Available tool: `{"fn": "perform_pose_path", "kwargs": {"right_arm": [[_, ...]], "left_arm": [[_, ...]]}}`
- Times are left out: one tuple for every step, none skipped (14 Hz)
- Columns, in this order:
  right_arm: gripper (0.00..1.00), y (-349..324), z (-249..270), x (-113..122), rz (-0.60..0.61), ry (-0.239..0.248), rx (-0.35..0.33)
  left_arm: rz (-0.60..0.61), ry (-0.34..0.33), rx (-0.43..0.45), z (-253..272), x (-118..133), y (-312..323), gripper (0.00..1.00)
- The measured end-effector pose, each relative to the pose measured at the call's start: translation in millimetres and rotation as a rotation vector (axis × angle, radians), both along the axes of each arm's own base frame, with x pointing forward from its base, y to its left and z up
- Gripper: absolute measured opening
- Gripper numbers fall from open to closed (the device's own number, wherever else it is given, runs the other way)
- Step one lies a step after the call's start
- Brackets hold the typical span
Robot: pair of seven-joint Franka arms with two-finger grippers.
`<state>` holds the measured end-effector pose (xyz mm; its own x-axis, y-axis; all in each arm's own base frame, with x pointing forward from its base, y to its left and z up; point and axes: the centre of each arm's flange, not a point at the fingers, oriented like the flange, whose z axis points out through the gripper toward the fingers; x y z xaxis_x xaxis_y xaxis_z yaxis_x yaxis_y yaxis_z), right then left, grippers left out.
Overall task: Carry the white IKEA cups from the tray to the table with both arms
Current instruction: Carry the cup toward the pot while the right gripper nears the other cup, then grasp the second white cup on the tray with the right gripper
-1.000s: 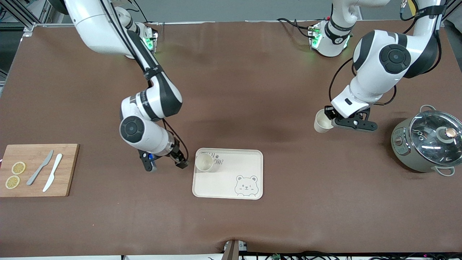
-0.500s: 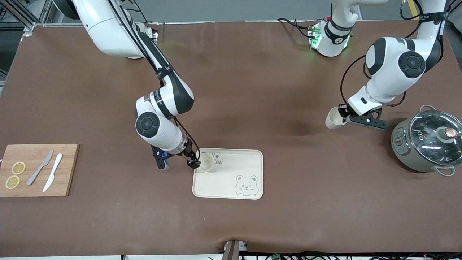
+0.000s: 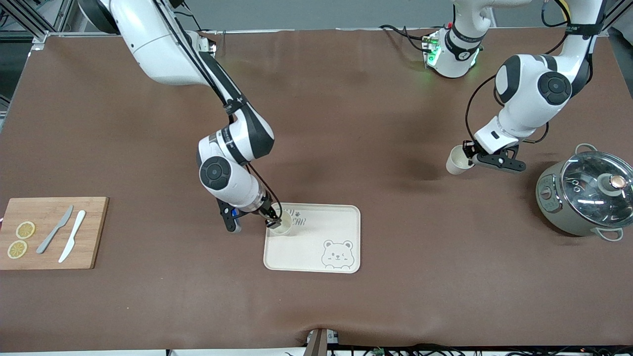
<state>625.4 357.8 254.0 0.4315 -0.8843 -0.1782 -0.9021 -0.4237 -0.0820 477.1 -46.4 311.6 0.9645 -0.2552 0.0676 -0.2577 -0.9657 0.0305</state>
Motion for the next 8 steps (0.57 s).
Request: {"fn": "perform_pose_path", "kwargs": {"right_arm": [[0.66, 1.3, -2.5, -0.8, 0.002, 0.002, -0.001], [0.62, 2.5, -4.4, -1.1, 0.002, -0.001, 0.0], [0.62, 3.9, -5.3, -0.9, 0.002, -0.009, 0.003], [0.56, 5.1, -5.6, -0.9, 0.003, -0.015, 0.005], [0.56, 5.8, -5.5, -1.0, 0.003, -0.017, 0.006], [0.51, 6.0, -5.3, -0.8, 0.003, -0.019, 0.007], [0.39, 6.0, -5.2, -0.7, 0.003, -0.02, 0.007], [0.28, 6.0, -5.1, -0.7, 0.003, -0.02, 0.007]], "left_arm": [[0.001, -0.001, -0.002, -5.6, -1.3, 5.8, 0.04], [0.003, -0.002, -0.008, -12.2, -2.0, 10.0, 0.04], [0.006, -0.006, -0.017, -19.9, -2.4, 12.3, 0.04], [0.005, -0.01, -0.024, -28.3, -2.6, 13.1, 0.04], [0.004, -0.012, -0.026, -36.8, -2.6, 13.6, 0.04], [0.007, -0.012, -0.027, -44.8, -2.2, 14.0, 0.04], [0.011, -0.011, -0.028, -51.8, -1.7, 14.3, 0.04], [0.016, -0.01, -0.03, -57.8, -1.5, 14.4, 0.04]]}}
